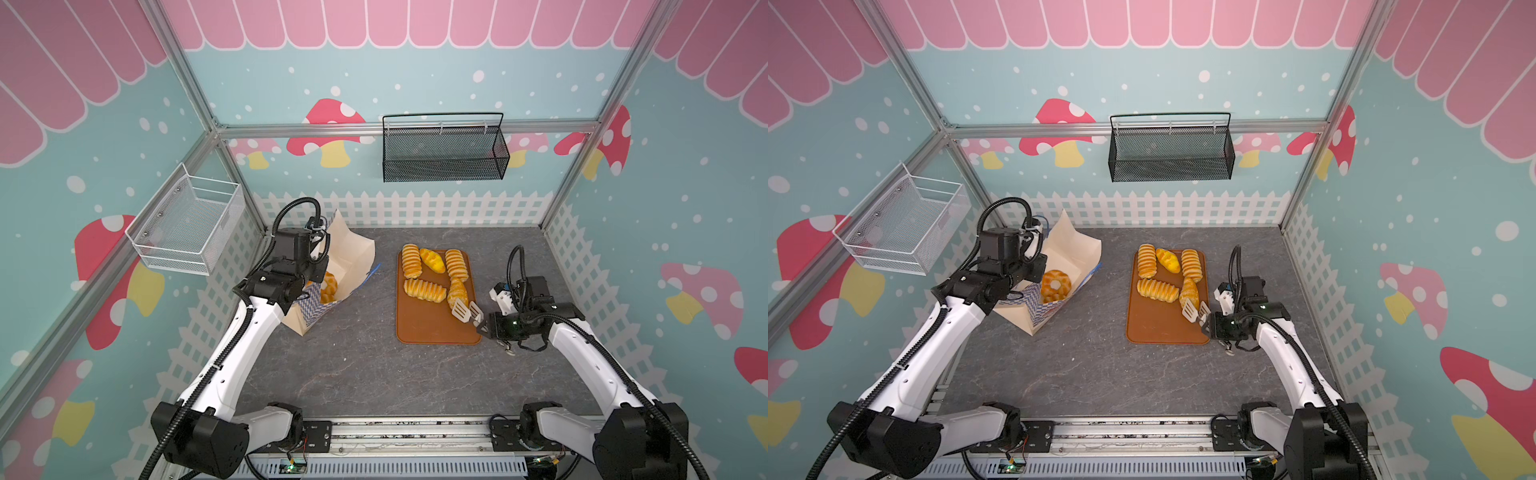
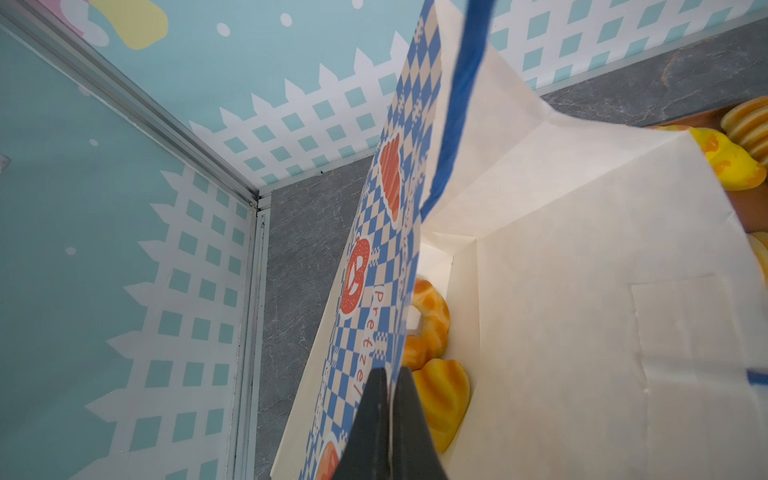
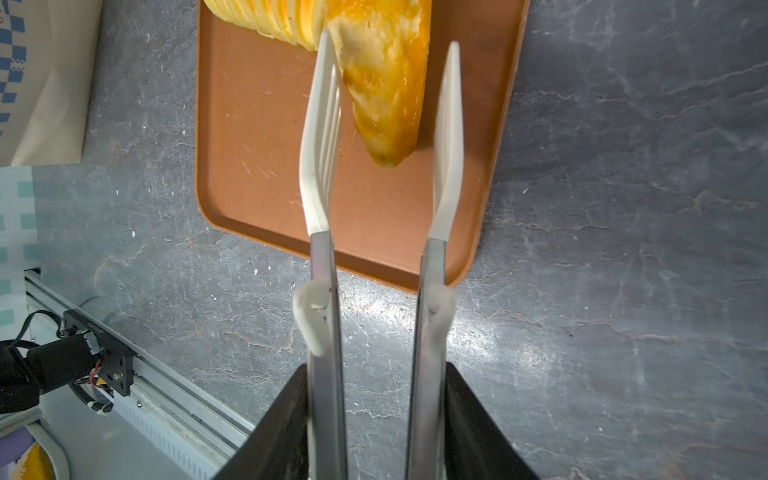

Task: Take the fake bread out of the paper bag
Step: 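Open the tongs to release the bread onto the tray and lift, then move the open tongs back into the bag toward the ring bread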

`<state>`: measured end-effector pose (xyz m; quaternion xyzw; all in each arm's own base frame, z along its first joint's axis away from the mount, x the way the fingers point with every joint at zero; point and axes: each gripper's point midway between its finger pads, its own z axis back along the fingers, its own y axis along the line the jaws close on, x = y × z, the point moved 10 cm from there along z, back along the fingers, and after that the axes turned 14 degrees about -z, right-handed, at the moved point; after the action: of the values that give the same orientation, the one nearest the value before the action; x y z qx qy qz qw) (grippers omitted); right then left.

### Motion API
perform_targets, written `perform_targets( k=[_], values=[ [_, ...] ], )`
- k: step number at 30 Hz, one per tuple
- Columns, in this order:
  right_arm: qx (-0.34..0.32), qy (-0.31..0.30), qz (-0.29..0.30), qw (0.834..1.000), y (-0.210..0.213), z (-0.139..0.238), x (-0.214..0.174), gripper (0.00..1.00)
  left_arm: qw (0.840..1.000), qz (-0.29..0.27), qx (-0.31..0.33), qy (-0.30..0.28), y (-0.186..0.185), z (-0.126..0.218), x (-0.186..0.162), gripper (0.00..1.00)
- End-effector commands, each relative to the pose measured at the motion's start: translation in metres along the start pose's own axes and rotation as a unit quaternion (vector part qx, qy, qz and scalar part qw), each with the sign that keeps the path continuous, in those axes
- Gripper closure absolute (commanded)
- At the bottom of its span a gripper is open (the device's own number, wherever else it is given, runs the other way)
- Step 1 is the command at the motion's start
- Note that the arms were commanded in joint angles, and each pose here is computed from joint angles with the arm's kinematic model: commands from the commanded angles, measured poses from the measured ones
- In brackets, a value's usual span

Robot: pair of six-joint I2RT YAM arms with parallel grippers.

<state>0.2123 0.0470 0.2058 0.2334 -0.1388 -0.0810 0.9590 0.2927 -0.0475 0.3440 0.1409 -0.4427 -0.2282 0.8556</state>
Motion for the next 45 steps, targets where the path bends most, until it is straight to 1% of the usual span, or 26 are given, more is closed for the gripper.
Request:
perform_targets(
  k=[1, 6, 12, 19, 22, 28, 34, 35, 40, 45],
  values=[
    [-0.011, -0.015, 0.013, 1.000, 0.005, 0.014, 0.005, 0.50, 1.000, 0.002, -0.008, -0.007, -0.003, 0.005, -0.001, 1.00],
    [-0.026, -0.029, 0.022, 0.999, 0.011, 0.028, 0.010, 0.47, 1.000, 0.001, -0.009, -0.008, -0.003, 0.005, -0.001, 1.00],
    [-0.032, -0.037, 0.032, 0.998, 0.016, 0.040, 0.014, 0.47, 1.000, 0.000, -0.009, -0.009, -0.003, 0.005, -0.001, 1.00],
    [-0.001, -0.053, 0.052, 0.997, 0.030, 0.055, 0.020, 0.47, 1.000, -0.006, -0.012, -0.014, -0.003, 0.006, 0.000, 1.00],
    [0.016, -0.068, 0.069, 0.995, 0.040, 0.067, 0.028, 0.48, 0.999, -0.022, -0.018, -0.022, -0.004, 0.008, 0.001, 1.00],
    [0.040, -0.094, 0.107, 0.989, 0.062, 0.092, 0.050, 0.49, 0.998, -0.044, -0.003, -0.046, 0.002, 0.015, 0.012, 1.00],
    [0.077, -0.125, 0.150, 0.978, 0.090, 0.112, 0.066, 0.50, 0.994, -0.083, 0.003, -0.065, -0.001, 0.018, 0.021, 1.00],
    [0.082, -0.130, 0.158, 0.975, 0.096, 0.116, 0.067, 0.51, 0.992, -0.107, 0.003, -0.068, -0.002, 0.019, 0.022, 1.00],
    [0.110, -0.153, 0.200, 0.962, 0.126, 0.129, 0.069, 0.52, 0.988, -0.129, -0.013, -0.079, -0.012, 0.021, 0.022, 1.00],
    [0.133, -0.167, 0.255, 0.943, 0.160, 0.132, 0.061, 0.52, 0.985, -0.137, -0.035, -0.101, -0.021, 0.025, 0.019, 1.00]
  ],
)
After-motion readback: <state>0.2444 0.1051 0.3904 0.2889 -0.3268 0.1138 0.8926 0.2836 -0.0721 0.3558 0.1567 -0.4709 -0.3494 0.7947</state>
